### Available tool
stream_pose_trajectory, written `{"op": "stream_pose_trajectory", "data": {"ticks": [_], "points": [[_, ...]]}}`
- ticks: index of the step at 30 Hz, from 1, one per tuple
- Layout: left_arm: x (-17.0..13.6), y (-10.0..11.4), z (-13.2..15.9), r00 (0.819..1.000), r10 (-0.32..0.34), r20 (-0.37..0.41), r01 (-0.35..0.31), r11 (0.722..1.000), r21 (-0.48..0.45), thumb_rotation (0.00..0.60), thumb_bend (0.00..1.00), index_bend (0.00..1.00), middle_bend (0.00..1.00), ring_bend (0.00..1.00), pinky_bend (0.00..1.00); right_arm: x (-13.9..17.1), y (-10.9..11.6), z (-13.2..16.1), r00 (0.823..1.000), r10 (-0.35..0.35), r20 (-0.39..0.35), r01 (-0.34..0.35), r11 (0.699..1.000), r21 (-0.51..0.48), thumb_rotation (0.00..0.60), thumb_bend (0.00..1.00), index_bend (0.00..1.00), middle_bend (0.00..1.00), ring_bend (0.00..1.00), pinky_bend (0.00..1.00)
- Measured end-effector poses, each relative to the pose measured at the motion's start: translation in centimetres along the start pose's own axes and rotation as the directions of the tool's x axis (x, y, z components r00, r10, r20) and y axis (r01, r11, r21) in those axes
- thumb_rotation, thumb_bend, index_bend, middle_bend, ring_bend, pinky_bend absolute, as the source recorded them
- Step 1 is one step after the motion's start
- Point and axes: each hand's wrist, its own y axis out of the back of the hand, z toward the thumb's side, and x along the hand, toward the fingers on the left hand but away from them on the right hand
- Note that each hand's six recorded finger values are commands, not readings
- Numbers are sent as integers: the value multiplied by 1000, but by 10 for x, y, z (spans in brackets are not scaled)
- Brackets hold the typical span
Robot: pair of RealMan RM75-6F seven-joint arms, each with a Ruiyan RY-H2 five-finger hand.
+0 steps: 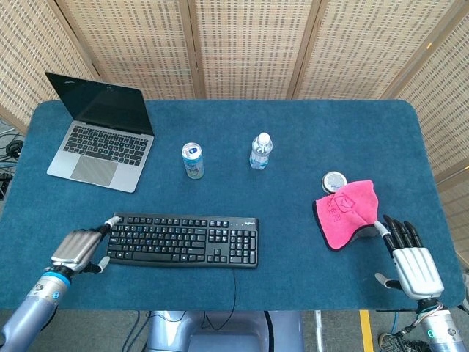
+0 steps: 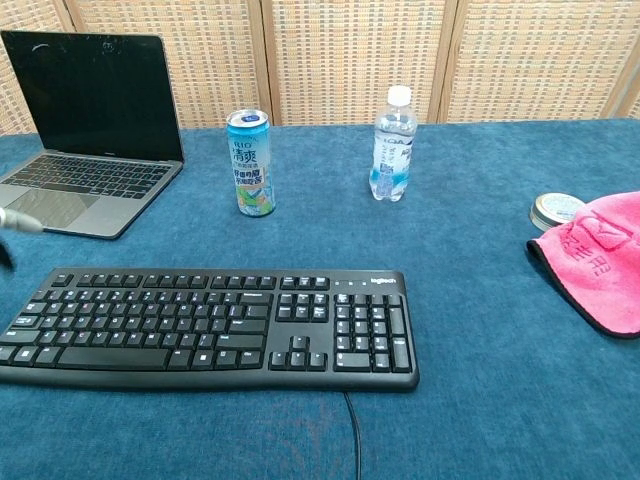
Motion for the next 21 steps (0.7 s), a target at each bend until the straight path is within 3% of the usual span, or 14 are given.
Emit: {"op": "stream_pose_trajectory", "data": {"ticks": [4,9,13,21], "points": [[-8,9,-5,983,183,18,-182,983,-26,600,130,0,0,0,0,0,-1,1,1000,1,-1,-1,1000,1,600,16,0,0,0,0],[-15,4,-28,919,395,-14,-394,918,33,600,110,0,0,0,0,-1,-2,1,1000,2,0,-2,1000,6,600,18,0,0,0,0],[-20,-16,-34,890,454,-30,-453,890,49,600,110,0,0,0,0,-2,-2,2,1000,2,-1,-2,1000,10,600,20,0,0,0,0],[-25,-26,-46,880,474,-45,-472,881,43,600,112,0,0,0,0,-2,-3,3,1000,2,-3,-2,1000,17,600,20,0,0,0,0]]}}
